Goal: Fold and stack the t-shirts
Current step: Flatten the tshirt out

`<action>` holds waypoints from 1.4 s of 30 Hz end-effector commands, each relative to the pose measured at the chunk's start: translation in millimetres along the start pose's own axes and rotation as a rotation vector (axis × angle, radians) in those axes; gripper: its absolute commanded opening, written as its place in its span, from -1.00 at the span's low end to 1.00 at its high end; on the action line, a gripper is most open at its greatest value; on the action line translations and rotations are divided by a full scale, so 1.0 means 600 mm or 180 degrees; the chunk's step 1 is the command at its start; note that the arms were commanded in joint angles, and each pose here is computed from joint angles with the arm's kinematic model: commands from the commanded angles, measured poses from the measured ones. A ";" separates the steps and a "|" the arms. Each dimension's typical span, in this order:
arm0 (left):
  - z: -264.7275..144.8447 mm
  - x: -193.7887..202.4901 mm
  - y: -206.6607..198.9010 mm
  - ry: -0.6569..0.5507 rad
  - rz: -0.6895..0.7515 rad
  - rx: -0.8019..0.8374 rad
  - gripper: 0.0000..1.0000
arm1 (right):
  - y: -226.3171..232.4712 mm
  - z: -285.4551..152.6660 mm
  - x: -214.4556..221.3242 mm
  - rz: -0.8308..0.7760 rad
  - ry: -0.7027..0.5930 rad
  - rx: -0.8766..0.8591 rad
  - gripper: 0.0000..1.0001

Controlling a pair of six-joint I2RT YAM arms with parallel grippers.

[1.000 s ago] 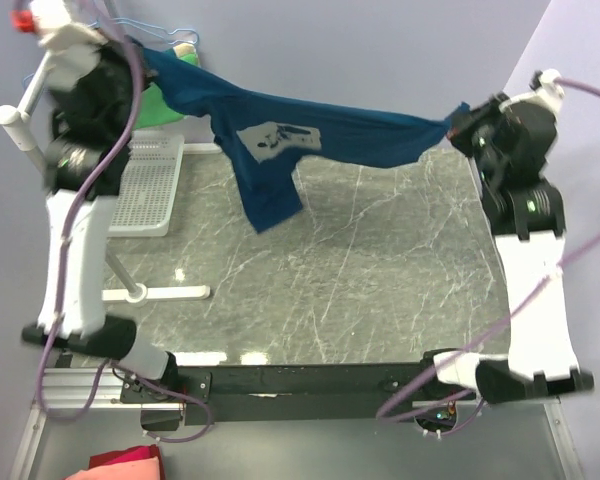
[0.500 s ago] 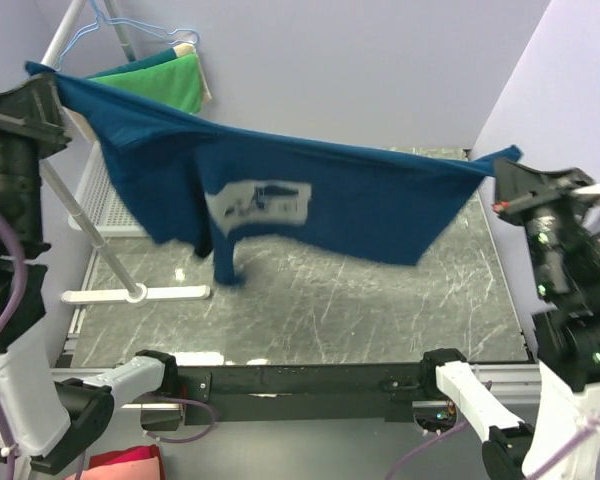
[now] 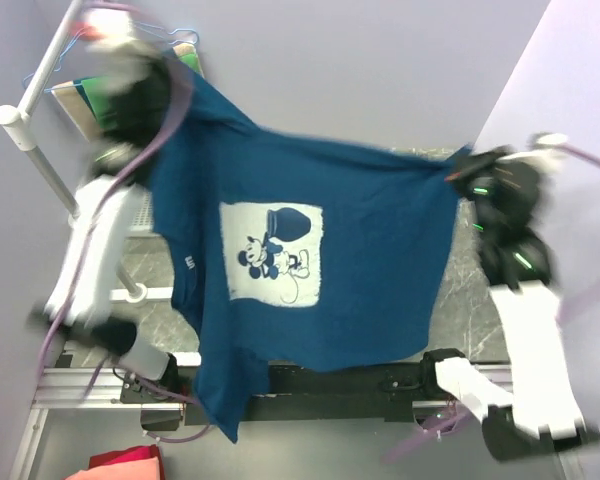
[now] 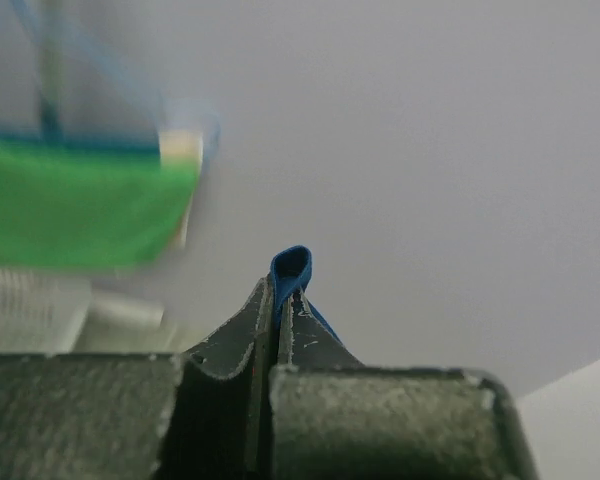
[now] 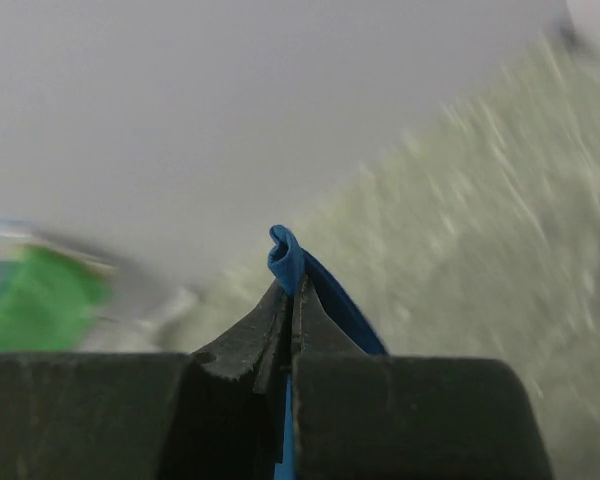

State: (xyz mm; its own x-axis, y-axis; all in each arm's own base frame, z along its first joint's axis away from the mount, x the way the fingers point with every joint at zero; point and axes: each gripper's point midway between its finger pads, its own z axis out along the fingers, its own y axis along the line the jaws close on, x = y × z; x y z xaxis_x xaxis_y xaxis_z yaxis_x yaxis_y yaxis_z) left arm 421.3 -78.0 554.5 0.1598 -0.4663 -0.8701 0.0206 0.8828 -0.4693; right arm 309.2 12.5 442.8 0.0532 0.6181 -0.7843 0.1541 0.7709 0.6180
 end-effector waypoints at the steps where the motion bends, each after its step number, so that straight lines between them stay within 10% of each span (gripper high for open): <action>1: 0.123 0.296 0.050 0.0929 0.0311 -0.0360 -0.98 | -0.134 0.119 0.165 0.0258 0.0394 0.0938 -1.00; 9: 0.259 0.648 0.119 0.1717 0.0663 -0.0652 -0.98 | -0.228 0.299 0.294 0.0208 0.0656 0.1824 -1.00; 14: 0.292 0.704 0.169 0.1568 0.0701 -0.0819 -0.96 | -0.242 0.439 0.320 0.0124 0.0720 0.1937 -1.00; 16: 0.305 0.692 0.178 0.1380 0.0708 -0.0831 -0.24 | -0.220 0.477 0.306 0.0139 0.0735 0.1786 -0.98; 18: 0.311 0.685 0.189 0.1310 0.0753 -0.0917 0.98 | -0.227 0.506 0.309 0.0083 0.0748 0.1762 0.05; 20: 0.317 0.674 0.196 0.1248 0.0724 -0.1013 0.99 | -0.219 0.516 0.298 0.0007 0.0691 0.1657 0.79; 22: 0.320 0.663 0.199 0.1221 0.0640 -0.1019 0.99 | -0.209 0.520 0.283 -0.0028 0.0613 0.1569 0.99; 33: 0.248 0.613 0.161 0.1662 0.0416 -0.0832 0.99 | -0.222 0.443 0.287 -0.0428 0.1180 0.1808 0.98; 42: 0.100 0.687 0.177 0.2731 0.0391 -0.0969 0.99 | -0.292 0.281 0.447 -0.0625 0.2436 0.2370 0.44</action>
State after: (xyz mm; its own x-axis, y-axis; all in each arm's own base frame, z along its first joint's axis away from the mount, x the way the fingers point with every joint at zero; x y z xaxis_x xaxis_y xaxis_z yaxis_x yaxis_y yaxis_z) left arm 586.0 -158.2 179.8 -0.5107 -0.3563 -0.7824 -0.2279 0.9336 -0.2764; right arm 528.3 -7.8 139.0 -0.4883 0.6445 -0.5884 0.6719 0.7079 0.2177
